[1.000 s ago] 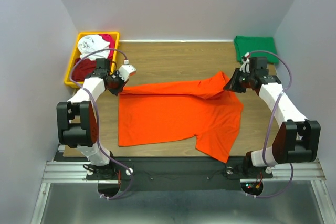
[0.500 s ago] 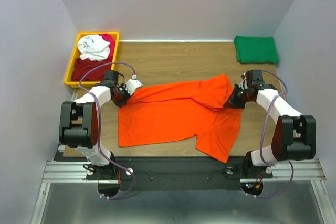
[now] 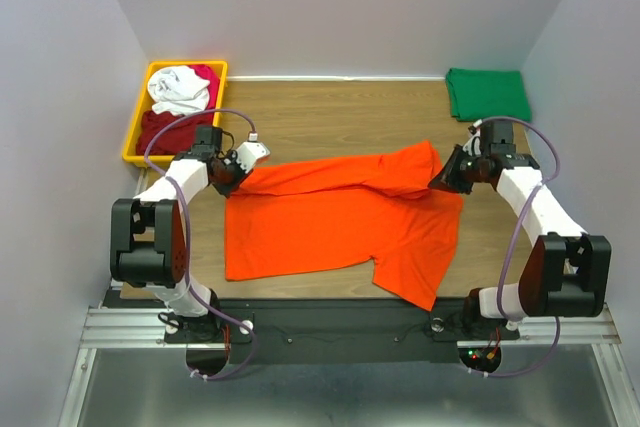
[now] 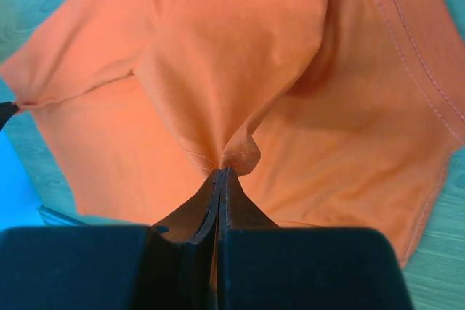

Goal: Fold and stack the t-shirts
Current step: Fold the tshirt

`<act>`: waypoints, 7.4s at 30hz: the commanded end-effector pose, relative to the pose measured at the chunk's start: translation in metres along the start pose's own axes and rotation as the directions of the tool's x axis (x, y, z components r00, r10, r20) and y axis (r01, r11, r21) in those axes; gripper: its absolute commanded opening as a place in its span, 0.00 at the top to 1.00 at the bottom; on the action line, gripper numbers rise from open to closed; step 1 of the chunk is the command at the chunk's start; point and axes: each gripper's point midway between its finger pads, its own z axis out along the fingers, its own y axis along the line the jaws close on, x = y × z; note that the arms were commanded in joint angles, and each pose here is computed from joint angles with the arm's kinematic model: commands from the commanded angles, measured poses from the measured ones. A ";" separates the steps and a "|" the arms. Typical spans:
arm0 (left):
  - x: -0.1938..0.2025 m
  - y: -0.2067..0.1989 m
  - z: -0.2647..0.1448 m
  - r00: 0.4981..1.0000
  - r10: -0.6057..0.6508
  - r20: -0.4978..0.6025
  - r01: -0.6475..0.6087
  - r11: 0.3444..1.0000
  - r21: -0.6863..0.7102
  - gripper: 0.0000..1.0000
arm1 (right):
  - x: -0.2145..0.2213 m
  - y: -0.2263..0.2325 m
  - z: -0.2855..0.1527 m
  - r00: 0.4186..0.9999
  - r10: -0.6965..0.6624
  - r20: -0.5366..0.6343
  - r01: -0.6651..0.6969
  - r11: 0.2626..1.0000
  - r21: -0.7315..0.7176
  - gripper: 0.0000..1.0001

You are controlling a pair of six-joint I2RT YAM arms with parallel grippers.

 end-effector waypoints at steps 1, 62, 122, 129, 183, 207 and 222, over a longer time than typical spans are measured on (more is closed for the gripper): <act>-0.012 0.001 -0.020 0.999 0.033 0.034 -0.033 0.999 -0.005 1.00 | 0.000 0.005 -0.010 1.000 -0.006 0.014 0.007 1.000 -0.020 0.99; -0.194 -0.172 0.033 0.954 -0.109 0.279 -0.031 0.891 0.453 0.41 | 0.059 -0.018 0.070 0.261 -0.921 -0.289 0.964 0.265 0.027 0.40; -0.326 -0.193 0.064 0.765 0.119 0.633 -0.346 0.905 0.247 0.43 | -0.084 0.015 0.149 0.516 -0.836 -0.188 0.856 0.492 0.161 0.99; -0.342 -0.189 0.084 0.754 0.156 0.638 -0.354 0.915 0.195 0.39 | -0.085 0.015 0.143 0.527 -0.829 -0.186 0.849 0.504 0.156 0.99; -0.237 -0.227 -0.025 0.836 0.152 0.527 -0.441 0.758 0.481 0.55 | -0.063 0.001 0.020 0.654 -0.712 -0.254 0.740 0.672 0.024 0.59; -0.062 -0.023 -0.033 0.941 -0.247 0.231 0.190 0.951 0.244 0.49 | -0.137 -0.043 0.104 0.896 -0.420 -0.142 0.441 0.878 0.186 0.96; 0.011 -0.020 -0.030 0.993 -0.097 0.066 0.089 0.989 0.121 0.49 | -0.124 -0.063 0.095 0.905 -0.390 -0.169 0.414 0.899 0.142 0.84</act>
